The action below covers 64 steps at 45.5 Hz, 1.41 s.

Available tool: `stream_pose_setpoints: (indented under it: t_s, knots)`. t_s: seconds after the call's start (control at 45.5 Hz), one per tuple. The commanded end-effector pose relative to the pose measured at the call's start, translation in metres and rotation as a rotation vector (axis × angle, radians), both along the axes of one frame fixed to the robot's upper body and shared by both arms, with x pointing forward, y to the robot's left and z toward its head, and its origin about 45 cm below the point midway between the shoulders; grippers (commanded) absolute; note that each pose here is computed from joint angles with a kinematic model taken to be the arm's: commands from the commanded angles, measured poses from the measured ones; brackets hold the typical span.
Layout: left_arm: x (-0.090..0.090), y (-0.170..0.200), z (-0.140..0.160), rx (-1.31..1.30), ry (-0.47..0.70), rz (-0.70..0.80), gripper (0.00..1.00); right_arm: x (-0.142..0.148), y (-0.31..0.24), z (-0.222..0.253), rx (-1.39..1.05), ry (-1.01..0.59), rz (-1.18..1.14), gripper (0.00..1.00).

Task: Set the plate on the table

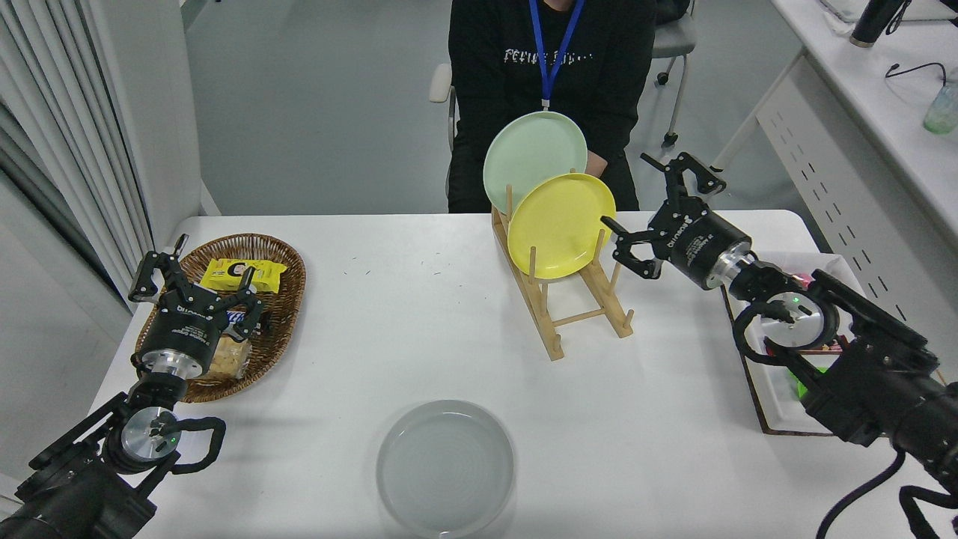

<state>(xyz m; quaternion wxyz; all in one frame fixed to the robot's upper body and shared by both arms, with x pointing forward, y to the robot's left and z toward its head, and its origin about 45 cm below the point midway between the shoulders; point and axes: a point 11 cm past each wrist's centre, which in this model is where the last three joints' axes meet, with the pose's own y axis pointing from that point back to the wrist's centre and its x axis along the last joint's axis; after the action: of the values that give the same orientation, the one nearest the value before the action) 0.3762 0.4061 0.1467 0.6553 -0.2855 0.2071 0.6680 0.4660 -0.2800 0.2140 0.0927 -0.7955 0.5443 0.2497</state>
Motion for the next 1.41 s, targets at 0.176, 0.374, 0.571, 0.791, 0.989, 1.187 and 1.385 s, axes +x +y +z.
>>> stream_pose_setpoints:
  t_s: [0.176,0.374,0.571,0.791,0.989,1.187,1.385]
  knots:
    - [0.0,0.0,0.0,0.0,-0.001,0.001,0.98,-0.001,-0.075,-0.018,-0.044,-0.041,-0.25,1.0]
    - [0.0,0.0,0.0,-0.001,-0.001,-0.001,0.98,-0.008,-0.087,-0.026,-0.026,-0.053,-0.304,1.0]
    - [0.0,0.0,0.0,0.0,0.0,0.0,0.98,-0.02,-0.089,-0.052,-0.04,0.001,-0.321,1.0]
    - [0.0,0.0,0.0,0.0,0.0,0.0,0.98,-0.021,-0.069,-0.064,-0.024,0.019,-0.297,1.0]
    - [0.0,0.0,0.0,0.0,0.0,0.0,0.98,-0.027,-0.049,-0.08,0.006,0.053,-0.282,1.0]
    - [0.0,0.0,0.0,0.0,0.0,0.0,0.98,-0.031,-0.038,-0.097,0.013,0.092,-0.288,1.0]
    - [0.0,0.0,0.0,0.0,-0.001,0.001,0.98,-0.032,-0.036,-0.1,0.013,0.099,-0.289,1.0]
